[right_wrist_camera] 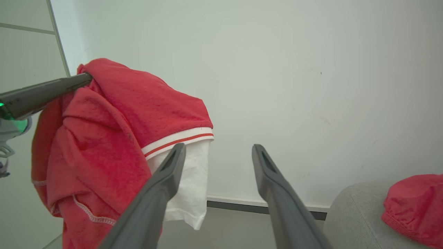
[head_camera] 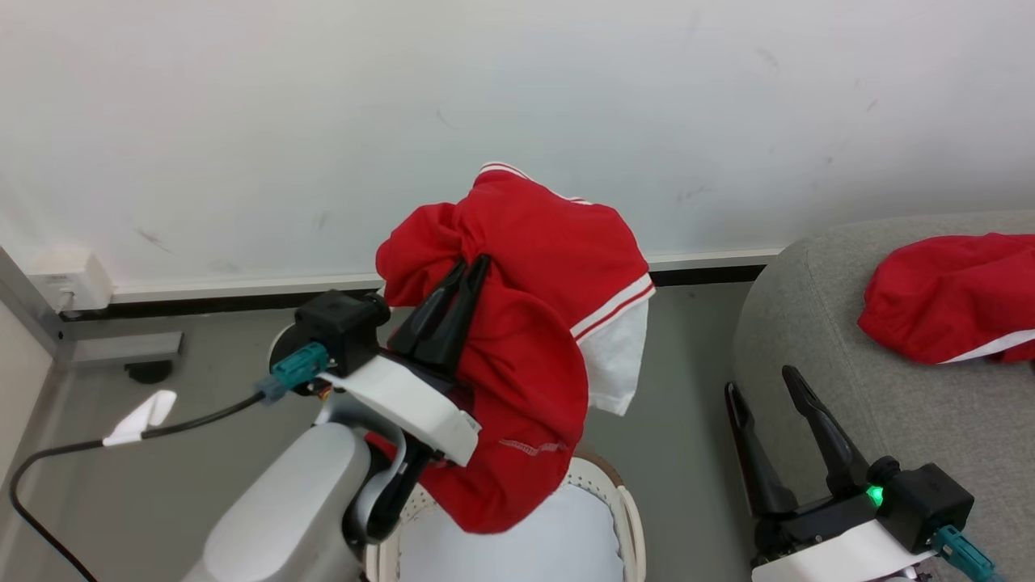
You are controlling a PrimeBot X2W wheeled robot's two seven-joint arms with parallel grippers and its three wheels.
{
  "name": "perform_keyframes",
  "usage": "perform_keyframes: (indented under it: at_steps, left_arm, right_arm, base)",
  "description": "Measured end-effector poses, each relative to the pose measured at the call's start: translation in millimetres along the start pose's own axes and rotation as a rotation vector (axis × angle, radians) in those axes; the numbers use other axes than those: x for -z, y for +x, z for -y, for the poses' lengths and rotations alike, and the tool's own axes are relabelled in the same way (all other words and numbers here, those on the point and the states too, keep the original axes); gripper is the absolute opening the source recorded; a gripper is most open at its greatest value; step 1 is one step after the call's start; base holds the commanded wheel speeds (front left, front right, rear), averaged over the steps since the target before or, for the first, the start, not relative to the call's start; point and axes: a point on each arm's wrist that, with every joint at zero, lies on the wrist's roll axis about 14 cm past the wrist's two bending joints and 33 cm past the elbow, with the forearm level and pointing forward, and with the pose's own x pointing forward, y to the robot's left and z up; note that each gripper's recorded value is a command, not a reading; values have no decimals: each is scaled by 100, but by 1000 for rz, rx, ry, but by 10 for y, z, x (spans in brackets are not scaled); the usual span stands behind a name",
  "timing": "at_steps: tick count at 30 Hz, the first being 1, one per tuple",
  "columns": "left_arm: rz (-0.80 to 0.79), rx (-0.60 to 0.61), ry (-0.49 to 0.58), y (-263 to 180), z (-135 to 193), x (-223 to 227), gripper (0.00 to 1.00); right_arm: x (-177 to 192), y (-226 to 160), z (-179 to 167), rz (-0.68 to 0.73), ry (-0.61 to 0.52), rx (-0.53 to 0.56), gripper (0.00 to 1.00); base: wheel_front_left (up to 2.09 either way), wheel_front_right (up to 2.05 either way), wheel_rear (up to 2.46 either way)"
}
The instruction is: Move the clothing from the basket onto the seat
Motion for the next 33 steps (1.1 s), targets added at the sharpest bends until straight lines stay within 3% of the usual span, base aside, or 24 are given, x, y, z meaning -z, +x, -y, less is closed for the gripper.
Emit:
perform_keyframes:
  at_steps: [8, 22, 33]
  left_arm:
    - [4, 6, -3, -19, 32, -30, 0]
    - [1, 48, -23, -94, 232, -51, 0]
    - [-45, 76, -32, -295, 410, 52, 0]
  right_arm:
    - [60, 5, -77, -20, -5, -32, 100]
    - [405, 157, -779, -144, -50, -324, 100]
    - [665, 265, -1178, -244, -37, -486, 100]
  base:
    - [0, 0, 0]
    - [0, 0, 0]
    - [0, 0, 0]
